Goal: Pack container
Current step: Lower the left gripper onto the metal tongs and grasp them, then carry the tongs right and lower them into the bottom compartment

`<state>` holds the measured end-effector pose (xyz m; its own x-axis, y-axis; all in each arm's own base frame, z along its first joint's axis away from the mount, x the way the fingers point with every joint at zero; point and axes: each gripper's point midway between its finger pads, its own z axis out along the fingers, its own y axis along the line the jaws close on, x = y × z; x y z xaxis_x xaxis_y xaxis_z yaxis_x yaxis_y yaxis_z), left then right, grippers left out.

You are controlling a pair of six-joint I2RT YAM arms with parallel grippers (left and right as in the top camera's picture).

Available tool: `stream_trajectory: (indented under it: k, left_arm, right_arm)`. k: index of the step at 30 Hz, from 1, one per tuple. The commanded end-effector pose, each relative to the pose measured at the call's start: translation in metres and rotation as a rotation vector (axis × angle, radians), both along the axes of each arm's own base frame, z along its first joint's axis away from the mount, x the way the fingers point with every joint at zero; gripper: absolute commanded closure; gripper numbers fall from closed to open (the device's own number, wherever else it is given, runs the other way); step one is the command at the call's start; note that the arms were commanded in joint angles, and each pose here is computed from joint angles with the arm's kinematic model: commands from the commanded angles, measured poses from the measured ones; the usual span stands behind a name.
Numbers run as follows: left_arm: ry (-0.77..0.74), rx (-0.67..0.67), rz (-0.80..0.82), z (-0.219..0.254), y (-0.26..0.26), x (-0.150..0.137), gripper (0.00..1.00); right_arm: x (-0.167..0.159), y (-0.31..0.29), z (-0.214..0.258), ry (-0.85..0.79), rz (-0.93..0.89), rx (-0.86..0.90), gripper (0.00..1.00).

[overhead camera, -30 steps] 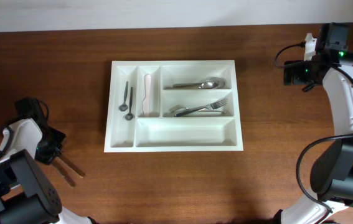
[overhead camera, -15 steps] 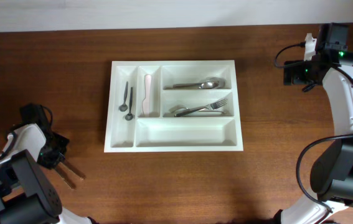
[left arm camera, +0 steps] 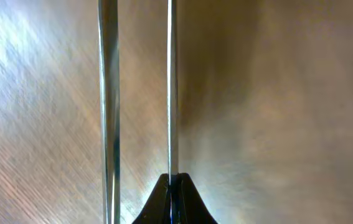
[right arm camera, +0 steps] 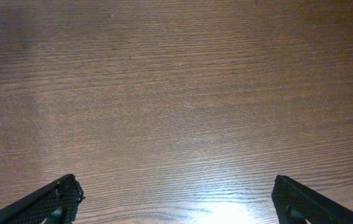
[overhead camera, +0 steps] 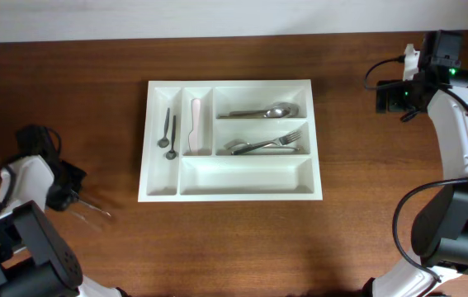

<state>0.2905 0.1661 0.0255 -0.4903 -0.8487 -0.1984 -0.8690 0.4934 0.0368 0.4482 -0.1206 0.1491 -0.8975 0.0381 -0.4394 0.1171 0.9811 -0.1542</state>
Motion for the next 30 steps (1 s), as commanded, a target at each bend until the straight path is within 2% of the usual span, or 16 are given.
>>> stream_trajectory:
  k: [1, 4, 6, 7, 9, 14, 19, 21, 27, 29, 30]
  left_arm:
    - [-0.202, 0.062, -0.111, 0.069, 0.013, 0.05, 0.98]
    - [-0.342, 0.083, -0.29, 0.117, 0.004, 0.084, 0.98]
    - [-0.474, 0.085, -0.559, 0.158, -0.03, 0.116, 0.98]
    - [-0.52, 0.077, -0.645, 0.169, -0.045, 0.126, 0.98]
    - [-0.607, 0.053, -0.802, 0.185, -0.08, 0.141, 0.98]
    - [-0.691, 0.044, -1.139, 0.199, -0.172, 0.157, 0.98]
    - [-0.718, 0.081, -1.511, 0.202, -0.27, 0.149, 0.98]
    - [-0.696, 0.144, -1.656, 0.2, -0.302, 0.141, 0.98]
    - [-0.619, 0.3, -1.946, 0.191, -0.358, 0.118, 0.98]
    - [-0.589, 0.3, -2.039, 0.184, -0.372, 0.105, 0.98]
    - [-0.52, 0.285, -2.169, 0.17, -0.383, 0.085, 0.98]
  right_arm:
    - [0.003, 0.0, 0.005, -0.013, 0.007, -0.005, 0.01]
    - [0.003, 0.0, 0.005, -0.014, 0.007, -0.005, 0.01]
    - [0.003, 0.0, 0.005, -0.014, 0.007, -0.005, 0.01]
    - [0.003, 0.0, 0.005, -0.014, 0.007, -0.005, 0.01]
    - [0.003, 0.0, 0.005, -0.014, 0.007, -0.005, 0.01]
    - [0.003, 0.0, 0.005, -0.014, 0.007, -0.005, 0.01]
    - [0.003, 0.0, 0.005, -0.013, 0.007, -0.005, 0.01]
    - [0.003, 0.0, 0.005, -0.014, 0.007, -0.005, 0.01]
    - [0.003, 0.0, 0.005, -0.014, 0.007, -0.005, 0.01]
    - [0.003, 0.0, 0.005, -0.014, 0.006, -0.005, 0.01]
    - [0.003, 0.0, 0.005, -0.014, 0.007, -0.005, 0.01]
